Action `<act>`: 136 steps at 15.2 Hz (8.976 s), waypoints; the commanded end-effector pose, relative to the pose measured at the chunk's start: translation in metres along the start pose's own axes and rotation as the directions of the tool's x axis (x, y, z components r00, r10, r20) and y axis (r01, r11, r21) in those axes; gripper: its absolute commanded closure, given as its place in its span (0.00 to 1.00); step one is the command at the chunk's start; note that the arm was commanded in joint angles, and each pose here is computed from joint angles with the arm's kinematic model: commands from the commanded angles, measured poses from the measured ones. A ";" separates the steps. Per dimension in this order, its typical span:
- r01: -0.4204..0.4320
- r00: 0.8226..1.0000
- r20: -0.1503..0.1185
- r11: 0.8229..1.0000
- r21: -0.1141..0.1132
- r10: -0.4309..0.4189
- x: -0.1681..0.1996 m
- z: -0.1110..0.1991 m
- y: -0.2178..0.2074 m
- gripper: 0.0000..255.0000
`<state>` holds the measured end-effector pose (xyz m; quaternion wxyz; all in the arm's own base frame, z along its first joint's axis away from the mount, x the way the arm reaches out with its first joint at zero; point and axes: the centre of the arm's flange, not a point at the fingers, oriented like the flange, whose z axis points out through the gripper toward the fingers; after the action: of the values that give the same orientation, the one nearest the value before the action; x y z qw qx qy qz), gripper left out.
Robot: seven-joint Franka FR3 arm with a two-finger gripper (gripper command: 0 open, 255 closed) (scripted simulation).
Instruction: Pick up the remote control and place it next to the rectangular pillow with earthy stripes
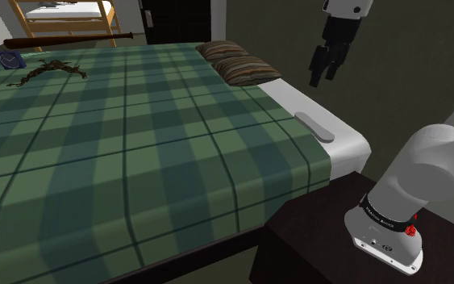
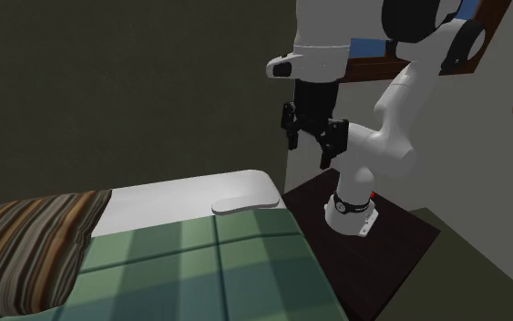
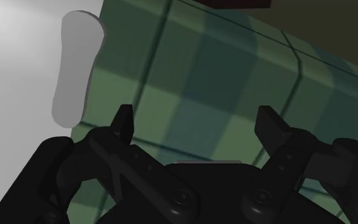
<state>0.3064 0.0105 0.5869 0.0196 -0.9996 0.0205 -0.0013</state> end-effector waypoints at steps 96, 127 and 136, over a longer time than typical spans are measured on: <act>-0.268 0.963 -0.001 0.963 -0.021 0.268 0.177 0.049 0.251 1.00; -0.268 0.963 -0.001 0.963 -0.021 0.268 0.307 0.151 0.327 1.00; -0.268 0.963 -0.001 0.963 -0.021 0.268 0.307 0.198 0.329 1.00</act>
<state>0.6001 -0.3231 0.3816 0.0092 -0.9877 0.1558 0.0031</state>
